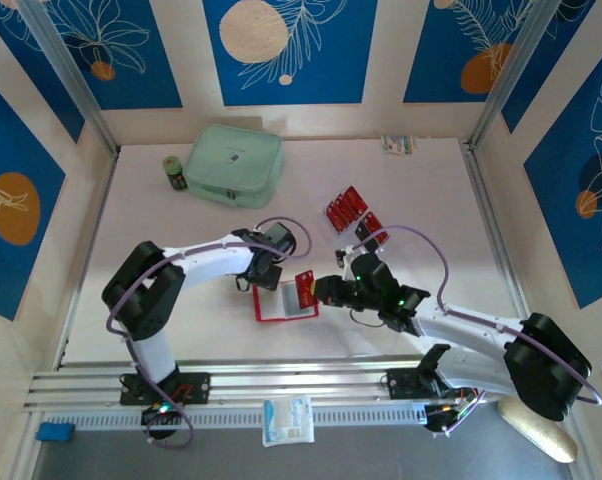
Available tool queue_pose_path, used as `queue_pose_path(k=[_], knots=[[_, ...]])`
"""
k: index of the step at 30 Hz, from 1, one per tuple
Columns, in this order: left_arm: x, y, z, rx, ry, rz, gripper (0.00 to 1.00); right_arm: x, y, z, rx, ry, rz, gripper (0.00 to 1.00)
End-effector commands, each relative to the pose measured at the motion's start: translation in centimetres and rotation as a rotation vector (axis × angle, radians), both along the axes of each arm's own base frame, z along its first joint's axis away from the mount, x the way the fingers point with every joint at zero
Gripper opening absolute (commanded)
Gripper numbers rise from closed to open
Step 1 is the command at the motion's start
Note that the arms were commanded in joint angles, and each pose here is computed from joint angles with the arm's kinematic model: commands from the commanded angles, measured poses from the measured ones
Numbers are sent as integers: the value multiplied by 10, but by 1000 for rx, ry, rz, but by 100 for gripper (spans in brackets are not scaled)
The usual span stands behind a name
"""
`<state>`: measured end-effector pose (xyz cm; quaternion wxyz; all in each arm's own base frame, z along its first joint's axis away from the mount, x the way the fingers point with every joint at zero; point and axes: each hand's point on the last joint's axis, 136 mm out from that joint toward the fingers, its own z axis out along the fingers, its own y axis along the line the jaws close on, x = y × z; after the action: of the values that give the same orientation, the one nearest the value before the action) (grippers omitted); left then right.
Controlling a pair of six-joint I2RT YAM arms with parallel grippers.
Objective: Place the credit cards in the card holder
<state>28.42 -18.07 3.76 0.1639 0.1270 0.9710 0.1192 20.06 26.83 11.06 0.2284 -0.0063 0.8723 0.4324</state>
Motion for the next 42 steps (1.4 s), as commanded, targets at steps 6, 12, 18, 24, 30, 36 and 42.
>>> queue_pose_path(k=[6, 12, 18, 24, 30, 36, 42], knots=[[2, 2, 45, -98, -83, 31, 100, -2, 4, -4, -24, -32, -8, 0], [-20, -23, 65, -342, -80, 26, 100, 6, -4, -18, 5, -45, -51, 0], [-56, -33, 45, -423, -44, 30, 100, 12, 1, -16, 62, -79, -34, 0], [-72, -25, 20, -392, -35, 37, 100, 16, 6, -17, 74, -85, -32, 0], [-75, -9, 10, -337, -59, 74, 100, 17, 13, -22, 78, -93, -28, 0], [-82, 6, -2, -277, -43, 95, 100, 18, 24, -27, 78, -110, -15, 0], [-86, 18, -11, -220, -29, 121, 100, 19, 34, -31, 87, -120, -9, 0]])
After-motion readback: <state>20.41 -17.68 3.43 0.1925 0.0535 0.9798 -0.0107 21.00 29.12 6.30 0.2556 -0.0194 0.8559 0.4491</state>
